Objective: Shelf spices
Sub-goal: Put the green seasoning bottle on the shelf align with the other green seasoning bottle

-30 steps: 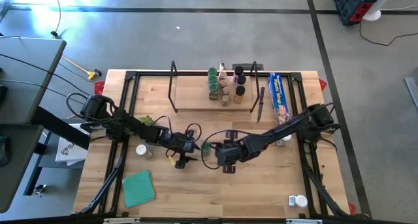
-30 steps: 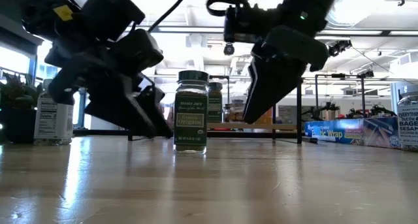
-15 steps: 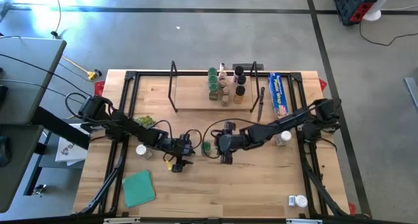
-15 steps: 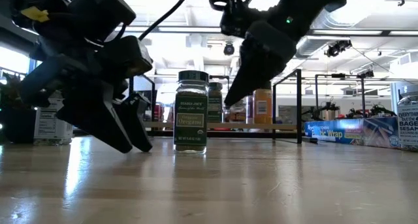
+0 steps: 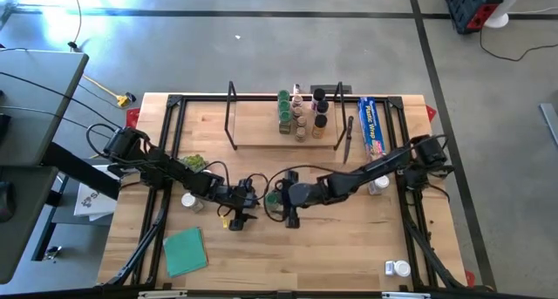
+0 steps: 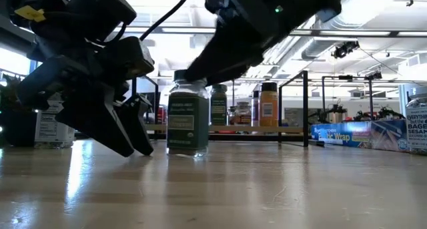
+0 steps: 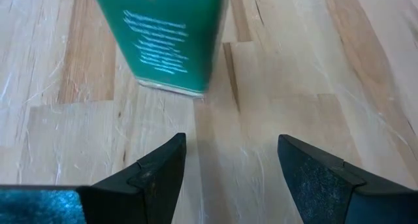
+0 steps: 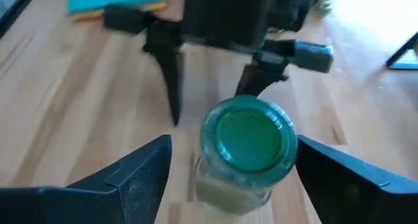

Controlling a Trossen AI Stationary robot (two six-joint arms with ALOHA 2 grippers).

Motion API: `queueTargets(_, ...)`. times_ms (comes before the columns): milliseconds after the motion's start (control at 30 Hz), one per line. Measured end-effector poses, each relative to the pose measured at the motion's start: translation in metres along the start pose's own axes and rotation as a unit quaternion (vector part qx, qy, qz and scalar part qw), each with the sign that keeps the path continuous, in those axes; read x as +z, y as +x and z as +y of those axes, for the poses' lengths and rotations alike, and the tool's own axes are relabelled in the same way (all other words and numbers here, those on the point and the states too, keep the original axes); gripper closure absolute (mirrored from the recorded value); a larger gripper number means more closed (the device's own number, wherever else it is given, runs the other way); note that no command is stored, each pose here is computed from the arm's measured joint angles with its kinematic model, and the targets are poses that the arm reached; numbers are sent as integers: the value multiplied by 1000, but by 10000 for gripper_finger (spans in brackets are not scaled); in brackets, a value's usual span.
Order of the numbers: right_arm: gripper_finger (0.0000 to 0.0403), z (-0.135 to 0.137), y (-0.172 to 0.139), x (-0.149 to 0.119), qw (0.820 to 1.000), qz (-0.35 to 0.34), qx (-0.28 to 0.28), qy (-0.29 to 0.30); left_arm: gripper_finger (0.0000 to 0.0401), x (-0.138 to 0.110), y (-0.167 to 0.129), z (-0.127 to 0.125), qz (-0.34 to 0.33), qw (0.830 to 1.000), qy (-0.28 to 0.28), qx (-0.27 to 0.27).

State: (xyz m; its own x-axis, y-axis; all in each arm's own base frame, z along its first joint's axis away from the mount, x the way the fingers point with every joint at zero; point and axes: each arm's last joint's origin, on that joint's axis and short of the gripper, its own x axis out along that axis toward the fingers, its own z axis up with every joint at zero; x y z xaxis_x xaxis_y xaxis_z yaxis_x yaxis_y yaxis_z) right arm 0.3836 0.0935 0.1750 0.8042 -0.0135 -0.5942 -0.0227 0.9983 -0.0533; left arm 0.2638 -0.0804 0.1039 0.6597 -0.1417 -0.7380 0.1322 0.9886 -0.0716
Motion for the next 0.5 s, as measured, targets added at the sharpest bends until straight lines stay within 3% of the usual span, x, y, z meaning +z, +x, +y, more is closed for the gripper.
queueTargets(267,100,6,4,-2,994,-27,-58,93,162,2,0,-1,-15,1000,-13,-3)
queueTargets(500,177,7,5,-3,993,-26,-62,96,162,4,0,-2,-28,999,-18,-2)
